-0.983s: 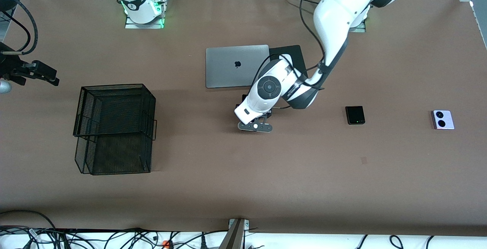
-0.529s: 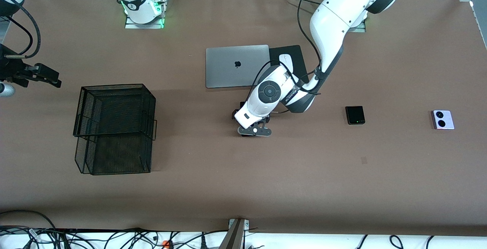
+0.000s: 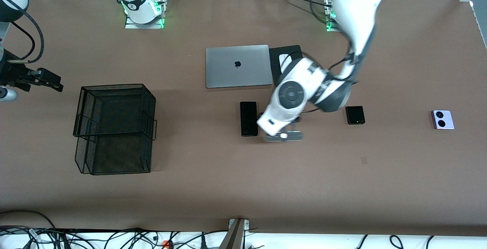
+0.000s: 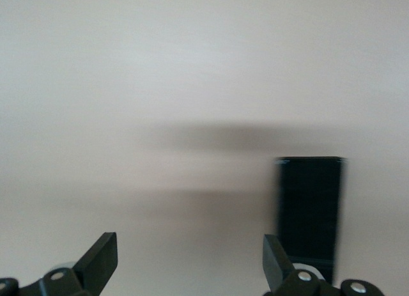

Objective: Place phones with both arms
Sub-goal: 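Move the left gripper to the flip phone while the right gripper reaches the tall phone, then grasp the tall phone with the right gripper while the left gripper grasps the flip phone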

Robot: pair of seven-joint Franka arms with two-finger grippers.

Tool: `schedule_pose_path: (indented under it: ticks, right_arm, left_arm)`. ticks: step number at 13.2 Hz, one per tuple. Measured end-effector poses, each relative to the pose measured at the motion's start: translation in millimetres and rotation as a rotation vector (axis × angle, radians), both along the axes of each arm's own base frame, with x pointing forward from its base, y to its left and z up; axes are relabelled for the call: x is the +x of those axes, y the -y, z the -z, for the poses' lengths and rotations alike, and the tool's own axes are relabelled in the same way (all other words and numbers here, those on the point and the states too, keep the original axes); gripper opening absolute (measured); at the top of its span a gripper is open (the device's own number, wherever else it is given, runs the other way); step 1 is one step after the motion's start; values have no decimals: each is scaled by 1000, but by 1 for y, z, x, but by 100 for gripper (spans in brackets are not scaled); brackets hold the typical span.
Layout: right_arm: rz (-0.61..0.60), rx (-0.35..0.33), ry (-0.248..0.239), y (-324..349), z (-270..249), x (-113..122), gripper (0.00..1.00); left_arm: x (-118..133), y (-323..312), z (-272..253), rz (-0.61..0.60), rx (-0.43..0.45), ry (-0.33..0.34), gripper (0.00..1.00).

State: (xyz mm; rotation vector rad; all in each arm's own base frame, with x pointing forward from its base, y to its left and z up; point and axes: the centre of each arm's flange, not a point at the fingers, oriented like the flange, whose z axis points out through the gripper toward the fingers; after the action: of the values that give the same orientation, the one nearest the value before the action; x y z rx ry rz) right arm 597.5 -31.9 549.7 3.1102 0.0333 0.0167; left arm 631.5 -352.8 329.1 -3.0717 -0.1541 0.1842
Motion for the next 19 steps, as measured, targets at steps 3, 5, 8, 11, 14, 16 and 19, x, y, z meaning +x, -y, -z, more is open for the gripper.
schedule_pose_path:
  ticks: [3, 5, 8, 11, 14, 16, 19]
  right_arm:
    - [-57, 1, 4, -58, 20, 13, 100]
    - [-34, 2, 3, -116, 37, 17, 100]
    - [4, 11, 26, -209, 63, 13, 100]
    - [63, 24, 40, -316, 82, -6, 100]
    - [97, 38, 54, -414, 98, -24, 100]
    - [91, 18, 71, -464, 119, -33, 100]
    - [76, -12, 99, -537, 164, -55, 100]
  left_arm:
    - [16, -80, -37, -70, 90, -64, 100]
    - [29, -142, -36, -18, 93, -140, 100]
    - [40, -225, -18, 28, 95, -212, 100]
    - [36, -286, 22, 107, 121, -276, 100]
    - [18, -296, 81, 137, 112, -267, 100]
    - [5, -307, 112, 142, 95, -232, 100]
    - [-19, -310, 134, 159, 71, -157, 100]
